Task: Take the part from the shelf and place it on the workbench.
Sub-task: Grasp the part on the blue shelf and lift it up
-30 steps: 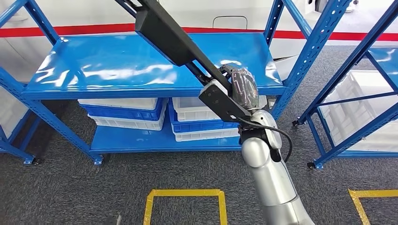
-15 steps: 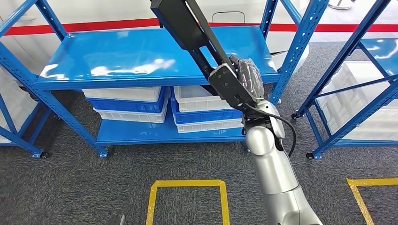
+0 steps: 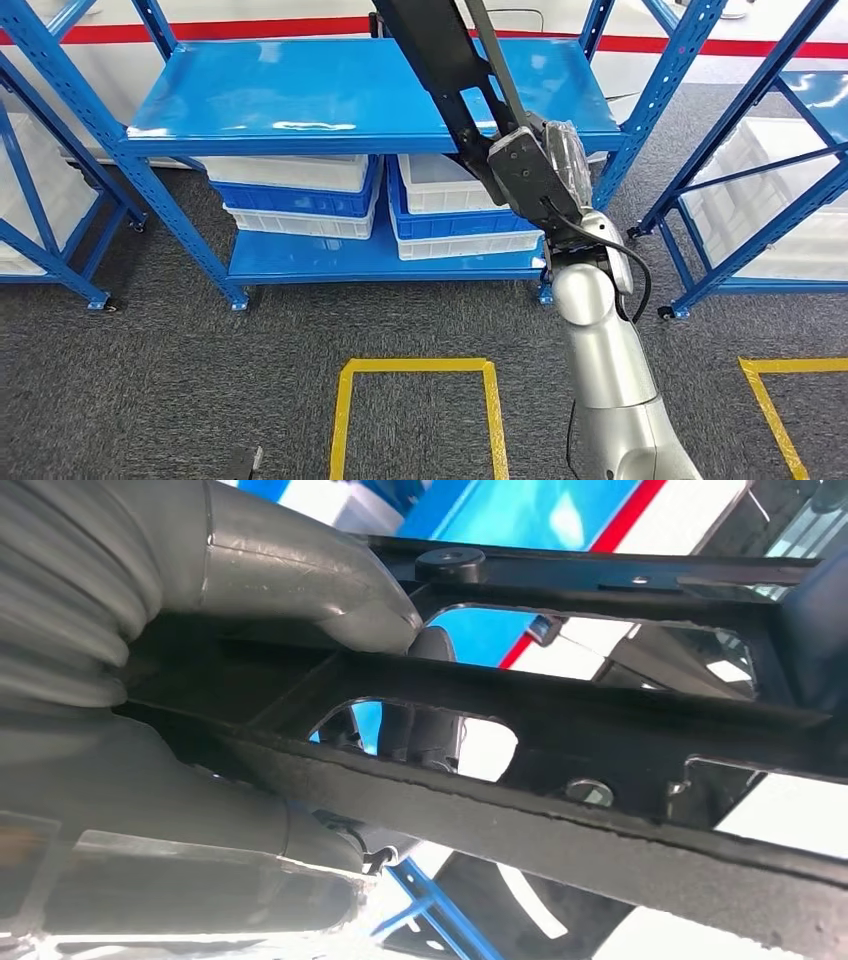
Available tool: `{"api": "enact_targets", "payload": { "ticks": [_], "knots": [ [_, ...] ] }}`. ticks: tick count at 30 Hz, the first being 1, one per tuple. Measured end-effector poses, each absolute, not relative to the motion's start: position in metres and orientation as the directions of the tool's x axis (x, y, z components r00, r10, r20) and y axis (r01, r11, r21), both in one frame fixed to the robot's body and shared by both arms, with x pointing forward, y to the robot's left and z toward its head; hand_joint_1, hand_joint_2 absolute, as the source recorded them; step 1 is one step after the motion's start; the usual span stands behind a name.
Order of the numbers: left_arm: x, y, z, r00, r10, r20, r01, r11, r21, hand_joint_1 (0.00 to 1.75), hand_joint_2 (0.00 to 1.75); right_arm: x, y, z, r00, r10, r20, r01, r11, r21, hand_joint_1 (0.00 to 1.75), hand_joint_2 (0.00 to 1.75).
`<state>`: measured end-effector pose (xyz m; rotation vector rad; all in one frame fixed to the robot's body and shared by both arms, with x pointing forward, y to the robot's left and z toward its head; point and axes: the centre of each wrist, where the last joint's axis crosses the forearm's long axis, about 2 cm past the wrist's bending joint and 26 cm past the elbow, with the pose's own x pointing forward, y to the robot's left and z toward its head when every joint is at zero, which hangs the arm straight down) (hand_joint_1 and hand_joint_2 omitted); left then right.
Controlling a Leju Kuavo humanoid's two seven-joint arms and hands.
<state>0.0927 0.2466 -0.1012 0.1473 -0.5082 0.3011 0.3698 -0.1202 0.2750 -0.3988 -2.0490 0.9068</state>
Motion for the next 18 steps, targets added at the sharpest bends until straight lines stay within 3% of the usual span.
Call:
{"api": "enact_targets", "payload": {
  "ticks": [8, 18],
  "knots": [
    [0.089, 0.249, -0.102, 0.826, 0.262, 0.499, -0.338, 0.939, 0.067, 0.0, 1.75, 0.374, -0.118, 0.282, -0.622, 0.515, 0.589, -0.051, 0.724, -0.688, 1.75, 1.75],
    [0.09, 0.251, -0.102, 0.844, 0.228, 0.486, -0.299, 0.951, 0.074, 0.0, 1.75, 0.367, -0.14, 0.253, -0.562, 0.494, 0.663, -0.035, 0.787, -0.616, 1.75, 1.75]
  ]
}}
